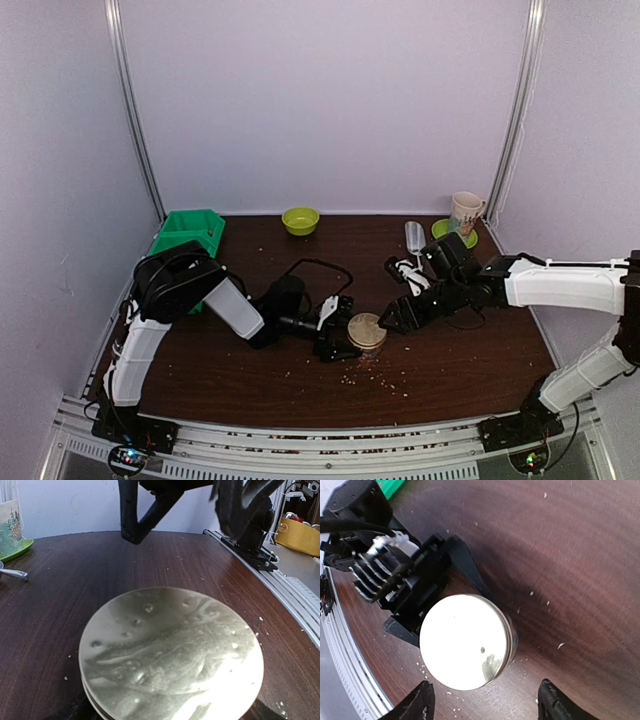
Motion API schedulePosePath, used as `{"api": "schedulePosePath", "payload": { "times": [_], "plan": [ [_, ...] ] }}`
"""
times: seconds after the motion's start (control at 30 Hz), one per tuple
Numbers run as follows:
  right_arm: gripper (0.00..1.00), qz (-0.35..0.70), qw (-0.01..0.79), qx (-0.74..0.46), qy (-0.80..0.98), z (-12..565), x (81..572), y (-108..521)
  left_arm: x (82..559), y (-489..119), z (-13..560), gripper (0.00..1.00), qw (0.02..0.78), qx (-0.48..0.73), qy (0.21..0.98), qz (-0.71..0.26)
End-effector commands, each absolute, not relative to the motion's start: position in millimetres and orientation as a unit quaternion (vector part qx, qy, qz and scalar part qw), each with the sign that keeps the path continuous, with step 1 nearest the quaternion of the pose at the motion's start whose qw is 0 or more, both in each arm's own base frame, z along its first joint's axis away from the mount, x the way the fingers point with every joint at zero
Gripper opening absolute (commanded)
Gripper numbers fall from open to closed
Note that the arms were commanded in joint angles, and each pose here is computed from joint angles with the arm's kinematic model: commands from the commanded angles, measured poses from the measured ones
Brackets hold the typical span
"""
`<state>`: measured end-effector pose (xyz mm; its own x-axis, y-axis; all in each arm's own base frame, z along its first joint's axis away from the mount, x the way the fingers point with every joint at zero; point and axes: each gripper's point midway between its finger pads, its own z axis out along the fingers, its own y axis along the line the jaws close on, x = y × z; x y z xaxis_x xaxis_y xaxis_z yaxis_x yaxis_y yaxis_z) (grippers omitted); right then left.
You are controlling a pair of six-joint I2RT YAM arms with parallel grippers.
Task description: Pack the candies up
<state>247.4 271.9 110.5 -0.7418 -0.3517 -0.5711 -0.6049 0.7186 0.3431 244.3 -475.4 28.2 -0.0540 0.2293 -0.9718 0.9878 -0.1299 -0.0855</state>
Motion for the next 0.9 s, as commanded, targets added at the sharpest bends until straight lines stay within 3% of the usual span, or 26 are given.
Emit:
{"api": "schedulePosePath", "payload": {
  "times": [0.0, 0.33, 0.47, 0.87],
  "plan": [
    [0.76, 0.243, 0.306, -0.29, 0.873, 122.2, 256.3, 268.8, 233.4, -452.9, -45.3, 0.81, 0.281, 0.544, 0.638, -0.467],
    [0.91, 0.207, 0.366, -0.402, 0.813, 126.6, 243.9, 287.2, 241.1, -448.8, -45.2, 0.81, 0.286, 0.531, 0.645, -0.469],
    [0.93, 0.188, 0.4, -0.417, 0.794, 133.0, 252.4, 291.4, 248.0, -443.4, -44.7, 0.81, 0.292, 0.518, 0.653, -0.469],
    [0.95, 0.144, 0.383, -0.453, 0.792, 121.8, 276.7, 308.1, 257.9, -432.5, -53.3, 0.81, 0.298, 0.515, 0.673, -0.44]
  ]
}}
